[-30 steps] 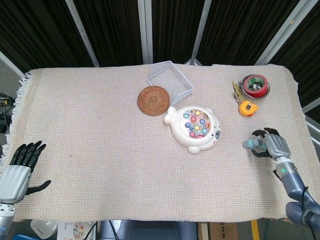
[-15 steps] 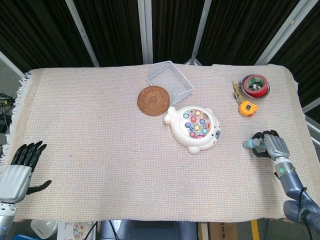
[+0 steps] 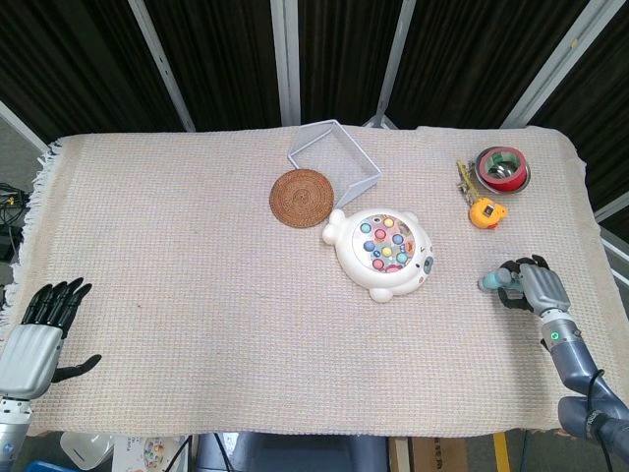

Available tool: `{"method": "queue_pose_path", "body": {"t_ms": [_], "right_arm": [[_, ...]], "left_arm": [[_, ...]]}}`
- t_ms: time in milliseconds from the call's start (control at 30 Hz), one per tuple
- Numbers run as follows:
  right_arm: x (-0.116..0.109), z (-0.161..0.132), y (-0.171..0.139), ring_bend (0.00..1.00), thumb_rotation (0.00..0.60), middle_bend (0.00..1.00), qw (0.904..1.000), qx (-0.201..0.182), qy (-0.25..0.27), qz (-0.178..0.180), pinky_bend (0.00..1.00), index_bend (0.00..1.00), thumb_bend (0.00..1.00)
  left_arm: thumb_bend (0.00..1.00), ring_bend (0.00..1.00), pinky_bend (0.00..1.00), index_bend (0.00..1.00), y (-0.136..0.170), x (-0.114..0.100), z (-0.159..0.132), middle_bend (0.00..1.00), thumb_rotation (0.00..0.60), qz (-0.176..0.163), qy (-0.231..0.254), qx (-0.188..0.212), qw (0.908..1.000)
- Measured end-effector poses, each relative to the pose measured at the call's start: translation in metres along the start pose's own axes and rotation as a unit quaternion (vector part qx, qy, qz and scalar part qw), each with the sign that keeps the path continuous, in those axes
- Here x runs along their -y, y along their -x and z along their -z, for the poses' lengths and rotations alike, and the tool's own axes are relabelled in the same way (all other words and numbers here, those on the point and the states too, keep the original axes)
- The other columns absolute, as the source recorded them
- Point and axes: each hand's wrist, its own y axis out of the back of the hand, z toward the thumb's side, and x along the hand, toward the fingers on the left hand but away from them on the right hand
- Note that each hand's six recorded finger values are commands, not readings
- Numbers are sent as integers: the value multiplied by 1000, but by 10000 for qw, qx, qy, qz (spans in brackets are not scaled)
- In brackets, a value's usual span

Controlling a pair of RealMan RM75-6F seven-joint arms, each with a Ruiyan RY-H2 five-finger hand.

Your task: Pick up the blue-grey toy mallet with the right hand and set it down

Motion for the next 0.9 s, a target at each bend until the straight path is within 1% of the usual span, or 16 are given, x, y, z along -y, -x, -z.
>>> {"method": "queue_pose_path", "body": {"t_ms": [500, 900], "right_arm": [[3, 4, 0, 236, 600, 452, 9999, -10, 76, 65, 10, 511, 510], [6, 5, -1, 266, 600, 486, 9998, -37, 133, 124, 24, 550, 513]], "left_arm": [[64, 0, 0, 0, 1, 1, 2, 0, 600, 19, 4, -47, 10000], [64, 0, 0, 0, 3, 3, 4, 0, 600, 49, 5, -79, 10000]]}}
